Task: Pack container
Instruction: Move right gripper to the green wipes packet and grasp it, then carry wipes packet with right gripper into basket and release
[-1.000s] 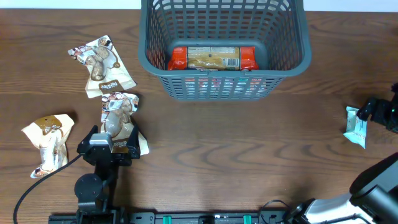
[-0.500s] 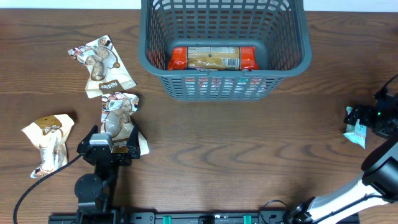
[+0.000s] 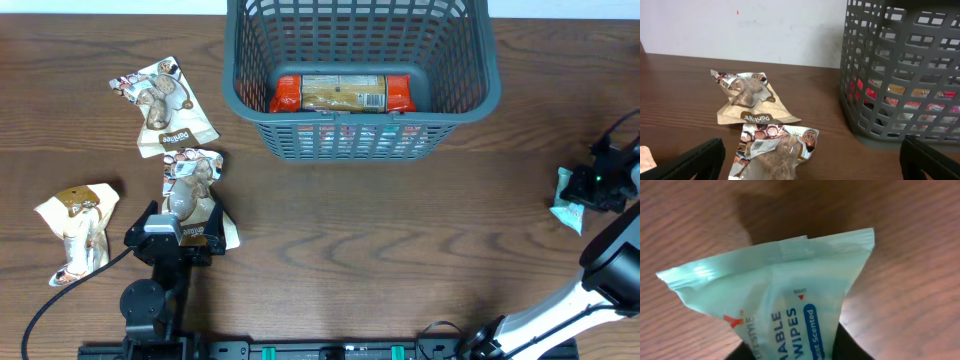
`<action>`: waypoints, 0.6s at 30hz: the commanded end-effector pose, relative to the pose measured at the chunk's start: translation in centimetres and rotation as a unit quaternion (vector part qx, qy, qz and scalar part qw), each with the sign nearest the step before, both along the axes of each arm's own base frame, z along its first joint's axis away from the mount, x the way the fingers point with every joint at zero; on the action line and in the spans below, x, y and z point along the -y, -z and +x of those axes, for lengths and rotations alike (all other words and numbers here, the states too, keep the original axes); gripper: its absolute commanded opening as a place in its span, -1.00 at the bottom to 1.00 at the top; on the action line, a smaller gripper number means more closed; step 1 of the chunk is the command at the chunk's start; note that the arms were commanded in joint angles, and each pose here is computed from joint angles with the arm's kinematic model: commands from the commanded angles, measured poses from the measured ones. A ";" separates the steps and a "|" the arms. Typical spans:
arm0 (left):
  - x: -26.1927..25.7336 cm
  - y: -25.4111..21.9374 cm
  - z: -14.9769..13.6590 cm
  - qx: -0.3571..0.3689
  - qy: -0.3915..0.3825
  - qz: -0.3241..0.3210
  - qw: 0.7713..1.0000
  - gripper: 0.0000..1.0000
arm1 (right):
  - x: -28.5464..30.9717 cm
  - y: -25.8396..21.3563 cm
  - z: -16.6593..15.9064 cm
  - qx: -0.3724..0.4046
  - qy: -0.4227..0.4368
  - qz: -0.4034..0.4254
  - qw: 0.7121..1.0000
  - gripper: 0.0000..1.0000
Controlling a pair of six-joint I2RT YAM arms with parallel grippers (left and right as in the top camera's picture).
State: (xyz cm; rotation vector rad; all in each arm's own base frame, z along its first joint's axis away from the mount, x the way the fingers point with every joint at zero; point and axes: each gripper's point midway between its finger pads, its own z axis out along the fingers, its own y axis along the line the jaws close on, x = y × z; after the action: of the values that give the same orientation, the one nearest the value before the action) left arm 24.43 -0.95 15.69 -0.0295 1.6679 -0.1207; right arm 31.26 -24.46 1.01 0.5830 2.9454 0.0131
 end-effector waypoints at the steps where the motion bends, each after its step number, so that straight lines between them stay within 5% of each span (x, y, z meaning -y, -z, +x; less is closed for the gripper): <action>1: 0.4 1.1 0.0 -0.011 0.010 -0.002 1.000 0.97 | -1.1 0.5 0.6 -0.001 -0.007 0.010 1.000 -0.90; 10: 0.4 1.1 0.0 -0.012 0.010 -0.002 1.000 0.97 | -3.1 -4.4 5.2 0.054 -0.035 -0.015 0.998 -0.97; 18: 0.4 1.1 0.0 -0.012 0.010 -0.002 1.000 0.97 | -6.1 -26.0 14.7 0.293 -0.079 -0.112 0.946 -0.98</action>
State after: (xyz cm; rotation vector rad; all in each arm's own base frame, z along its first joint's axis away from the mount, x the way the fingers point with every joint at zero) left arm 24.44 -0.96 15.71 -0.0291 1.6672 -0.1210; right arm 43.10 -21.03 13.96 0.3475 2.6563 -0.0809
